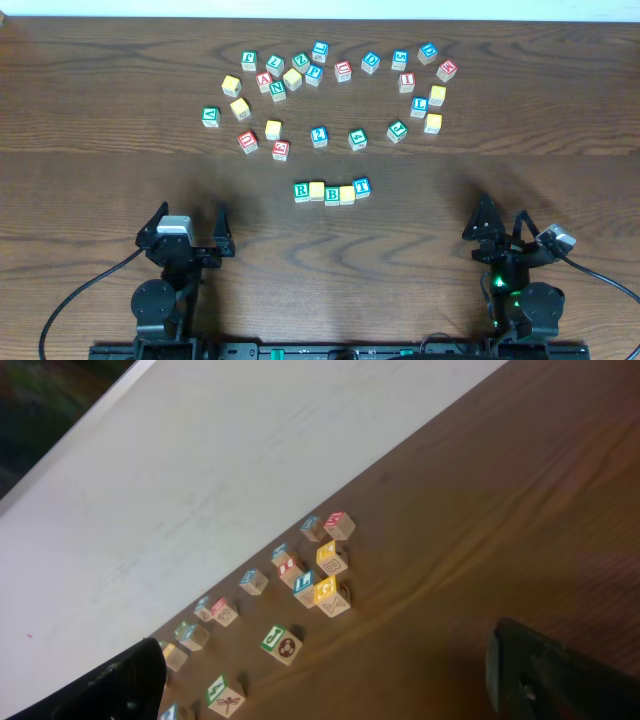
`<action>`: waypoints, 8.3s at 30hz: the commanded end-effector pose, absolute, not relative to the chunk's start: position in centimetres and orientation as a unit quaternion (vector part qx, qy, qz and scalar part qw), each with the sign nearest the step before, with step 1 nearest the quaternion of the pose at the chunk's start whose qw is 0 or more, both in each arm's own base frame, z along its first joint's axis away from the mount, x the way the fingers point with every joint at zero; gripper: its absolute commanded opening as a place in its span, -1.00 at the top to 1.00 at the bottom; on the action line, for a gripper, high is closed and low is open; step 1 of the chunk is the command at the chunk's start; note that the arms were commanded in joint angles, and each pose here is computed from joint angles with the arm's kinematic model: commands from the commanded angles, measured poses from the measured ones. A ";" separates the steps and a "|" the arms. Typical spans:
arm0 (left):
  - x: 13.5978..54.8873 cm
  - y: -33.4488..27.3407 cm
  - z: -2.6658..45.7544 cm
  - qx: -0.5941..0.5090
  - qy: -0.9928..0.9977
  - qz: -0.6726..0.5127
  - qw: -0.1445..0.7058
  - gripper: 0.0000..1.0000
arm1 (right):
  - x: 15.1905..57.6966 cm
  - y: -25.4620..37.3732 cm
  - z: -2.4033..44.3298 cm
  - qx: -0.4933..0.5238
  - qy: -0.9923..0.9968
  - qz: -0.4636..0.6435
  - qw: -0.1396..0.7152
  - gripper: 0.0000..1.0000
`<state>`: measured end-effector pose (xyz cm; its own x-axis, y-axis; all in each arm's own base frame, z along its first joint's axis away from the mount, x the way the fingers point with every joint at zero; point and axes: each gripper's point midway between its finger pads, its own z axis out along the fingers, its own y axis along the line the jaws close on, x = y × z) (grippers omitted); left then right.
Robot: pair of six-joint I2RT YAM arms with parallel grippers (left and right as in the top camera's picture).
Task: Spell out ROBOT
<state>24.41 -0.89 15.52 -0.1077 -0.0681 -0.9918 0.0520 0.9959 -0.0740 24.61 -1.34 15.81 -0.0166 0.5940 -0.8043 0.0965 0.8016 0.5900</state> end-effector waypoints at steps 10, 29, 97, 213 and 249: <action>24.4 -1.0 14.0 -0.003 0.756 -0.047 0.653 -0.96 | 24.6 -1.5 15.8 0.254 0.686 0.189 0.656 -0.99; 24.4 -1.0 14.0 -0.003 0.756 -0.047 0.653 -0.95 | 24.6 -1.5 15.8 0.254 0.686 0.189 0.655 -0.98; 24.4 -1.0 14.0 -0.003 0.756 -0.047 0.653 -0.95 | 24.6 -1.5 15.8 0.254 0.686 0.189 0.655 -0.99; 24.4 -1.0 14.0 -0.003 0.756 -0.047 0.653 -0.96 | 24.6 -1.5 15.8 0.254 0.686 0.189 0.655 -0.99; 24.4 -1.0 14.0 -0.003 0.756 -0.047 0.653 -0.95 | 24.6 -1.5 15.8 0.254 0.686 0.189 0.655 -0.99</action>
